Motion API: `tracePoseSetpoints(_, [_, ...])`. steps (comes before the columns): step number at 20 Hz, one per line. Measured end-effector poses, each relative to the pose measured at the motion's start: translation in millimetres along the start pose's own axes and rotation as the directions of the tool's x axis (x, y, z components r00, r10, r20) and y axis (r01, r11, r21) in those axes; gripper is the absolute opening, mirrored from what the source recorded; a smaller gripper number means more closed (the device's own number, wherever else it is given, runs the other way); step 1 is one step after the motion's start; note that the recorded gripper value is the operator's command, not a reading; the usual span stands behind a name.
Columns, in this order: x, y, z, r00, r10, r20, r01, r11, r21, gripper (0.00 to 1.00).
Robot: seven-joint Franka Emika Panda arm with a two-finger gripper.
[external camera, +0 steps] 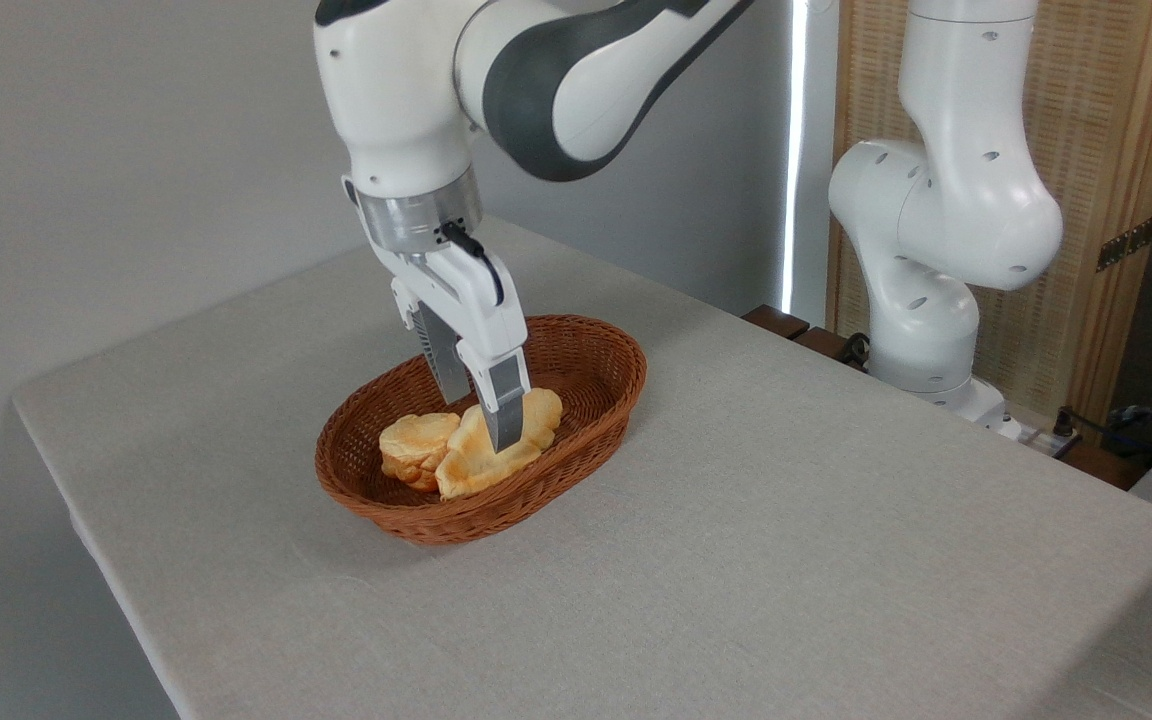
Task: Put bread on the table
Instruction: 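Lower the open gripper onto the braided bread roll in the basket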
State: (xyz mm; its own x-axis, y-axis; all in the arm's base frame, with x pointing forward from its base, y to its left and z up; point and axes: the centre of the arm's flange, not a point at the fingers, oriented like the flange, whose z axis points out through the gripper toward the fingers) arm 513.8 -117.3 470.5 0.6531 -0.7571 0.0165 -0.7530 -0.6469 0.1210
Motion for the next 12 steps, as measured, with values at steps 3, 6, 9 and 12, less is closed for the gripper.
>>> tracePoseSetpoints(3, [5,2,10,1.0,0.006,0.015,-0.005,1.0,-0.012,1.0])
tracePoseSetpoints(6, [7,4,14,1.0,0.011,0.022,-0.011,1.0,-0.017,1.0])
tracePoseSetpoints(9, [8,6,22,0.999,0.016,0.034,-0.015,1.0,-0.026,0.69])
tracePoseSetpoints(12, [9,6,26,0.999,0.017,0.041,-0.016,0.999,-0.032,0.31])
